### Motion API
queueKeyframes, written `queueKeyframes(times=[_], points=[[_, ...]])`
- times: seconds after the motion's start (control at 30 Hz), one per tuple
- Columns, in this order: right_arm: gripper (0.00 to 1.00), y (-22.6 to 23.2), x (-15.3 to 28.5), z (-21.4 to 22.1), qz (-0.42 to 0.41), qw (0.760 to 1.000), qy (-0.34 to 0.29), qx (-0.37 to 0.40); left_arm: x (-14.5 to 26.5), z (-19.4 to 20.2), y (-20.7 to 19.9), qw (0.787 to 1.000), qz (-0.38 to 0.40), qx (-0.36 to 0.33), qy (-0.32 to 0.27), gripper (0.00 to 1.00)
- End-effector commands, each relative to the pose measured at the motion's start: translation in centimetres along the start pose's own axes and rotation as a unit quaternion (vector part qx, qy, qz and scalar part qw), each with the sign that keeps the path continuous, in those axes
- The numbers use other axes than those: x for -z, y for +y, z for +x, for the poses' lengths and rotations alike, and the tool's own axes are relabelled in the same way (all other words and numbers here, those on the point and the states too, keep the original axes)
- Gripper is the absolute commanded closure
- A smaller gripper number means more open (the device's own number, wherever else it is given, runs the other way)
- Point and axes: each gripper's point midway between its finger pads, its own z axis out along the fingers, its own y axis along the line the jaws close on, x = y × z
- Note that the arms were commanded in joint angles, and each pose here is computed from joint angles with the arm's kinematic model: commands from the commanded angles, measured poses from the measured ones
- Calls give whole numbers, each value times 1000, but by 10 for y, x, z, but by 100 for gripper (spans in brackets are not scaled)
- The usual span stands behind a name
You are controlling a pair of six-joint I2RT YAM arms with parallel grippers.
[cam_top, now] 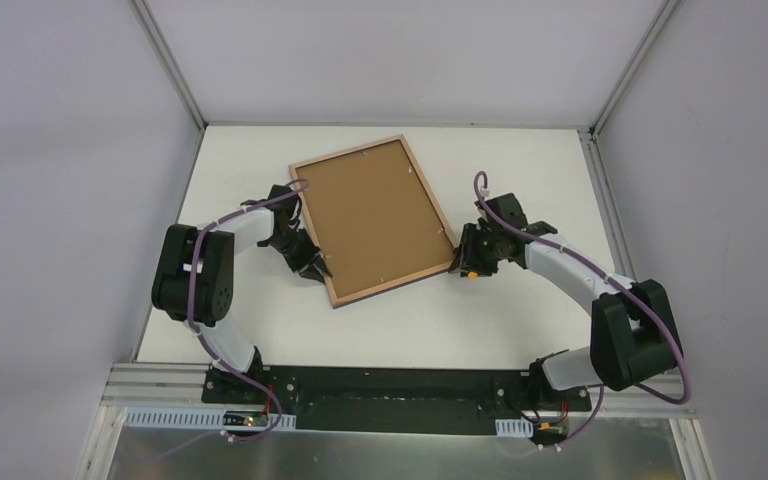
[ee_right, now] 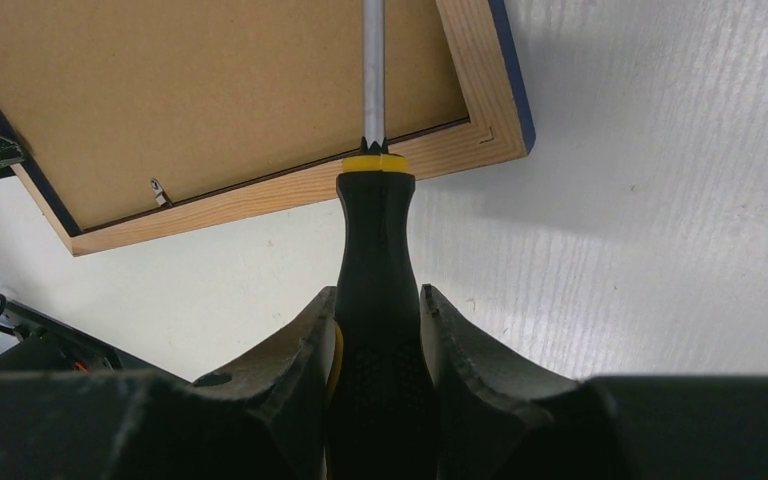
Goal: Take the photo out of the frame
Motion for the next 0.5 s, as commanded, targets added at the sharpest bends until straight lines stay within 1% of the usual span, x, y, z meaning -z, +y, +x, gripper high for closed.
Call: queueKeyframes(times=[0.0, 0.47], points=[[100, 4, -4, -4, -14, 1000, -2, 4, -16, -7, 48, 995, -103, 11, -17, 100], [100, 10, -18, -8, -36, 999, 3, 5, -16, -7, 48, 994, -105, 8, -15, 100]])
